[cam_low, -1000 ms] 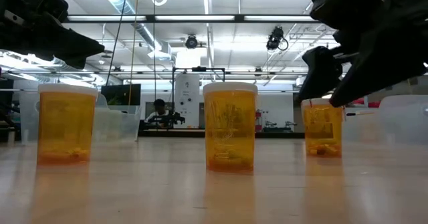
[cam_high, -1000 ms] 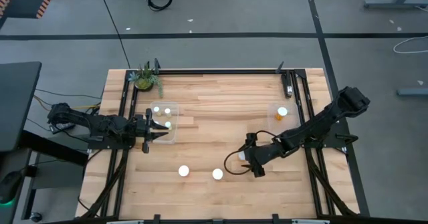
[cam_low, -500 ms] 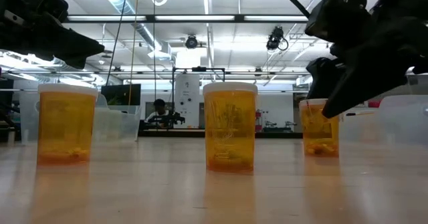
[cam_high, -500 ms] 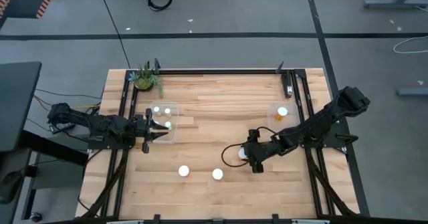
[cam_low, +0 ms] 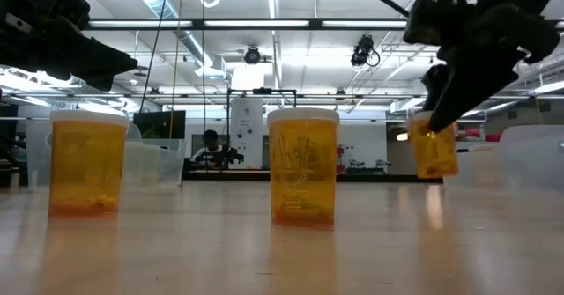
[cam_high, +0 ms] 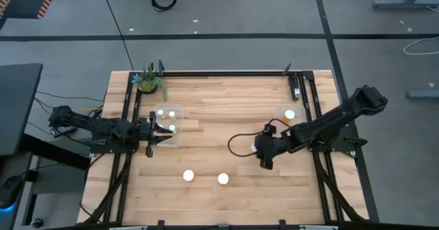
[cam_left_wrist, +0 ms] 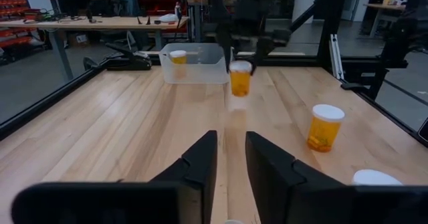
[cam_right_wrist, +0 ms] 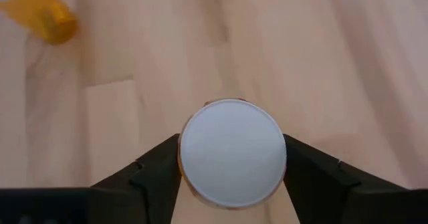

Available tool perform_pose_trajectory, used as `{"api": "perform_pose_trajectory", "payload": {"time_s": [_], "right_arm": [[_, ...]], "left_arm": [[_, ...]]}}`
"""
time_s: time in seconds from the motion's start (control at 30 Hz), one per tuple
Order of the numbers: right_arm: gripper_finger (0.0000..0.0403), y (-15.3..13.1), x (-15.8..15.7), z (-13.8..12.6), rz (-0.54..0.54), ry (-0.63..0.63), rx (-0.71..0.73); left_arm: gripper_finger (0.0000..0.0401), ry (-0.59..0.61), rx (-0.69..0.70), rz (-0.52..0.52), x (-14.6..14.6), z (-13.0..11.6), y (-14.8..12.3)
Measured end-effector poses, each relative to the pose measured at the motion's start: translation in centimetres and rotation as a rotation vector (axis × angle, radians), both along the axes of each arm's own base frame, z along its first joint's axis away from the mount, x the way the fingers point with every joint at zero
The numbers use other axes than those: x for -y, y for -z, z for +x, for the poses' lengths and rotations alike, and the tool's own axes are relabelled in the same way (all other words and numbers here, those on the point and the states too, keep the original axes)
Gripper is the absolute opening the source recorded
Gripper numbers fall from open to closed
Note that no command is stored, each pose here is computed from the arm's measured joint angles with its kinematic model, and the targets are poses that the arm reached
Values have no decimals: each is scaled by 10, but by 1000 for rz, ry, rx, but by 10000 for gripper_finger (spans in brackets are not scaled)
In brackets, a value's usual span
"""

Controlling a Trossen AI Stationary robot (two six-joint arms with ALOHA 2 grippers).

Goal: Pick and place medicine bottles into bin by pill shape (circle, oval)
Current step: Put the big orange pill bottle into the right transparent bin

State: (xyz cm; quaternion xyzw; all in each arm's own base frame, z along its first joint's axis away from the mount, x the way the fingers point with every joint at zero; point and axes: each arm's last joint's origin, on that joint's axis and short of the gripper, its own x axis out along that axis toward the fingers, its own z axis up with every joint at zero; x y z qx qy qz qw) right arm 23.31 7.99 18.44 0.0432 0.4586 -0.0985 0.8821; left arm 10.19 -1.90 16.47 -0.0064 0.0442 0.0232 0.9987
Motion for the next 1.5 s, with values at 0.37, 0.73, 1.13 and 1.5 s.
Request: {"api": "perform_pose_trajectory", "payload": {"time_s": [0.37,0.73,1.13,1.5], "right_arm": [[237,-25,26,-40,-41,303,-63],[236,-42,37,-64,-49,444,-16],[235,-30,46,-87,-83,719,-107],[235,-3,46,-94,-27,747,-158]], "left_arm": [[83,0,-1,0,0,0,0],[93,0,-1,0,0,0,0],[93,0,0,0,0,0,0],[83,0,0,0,0,0,0]]}}
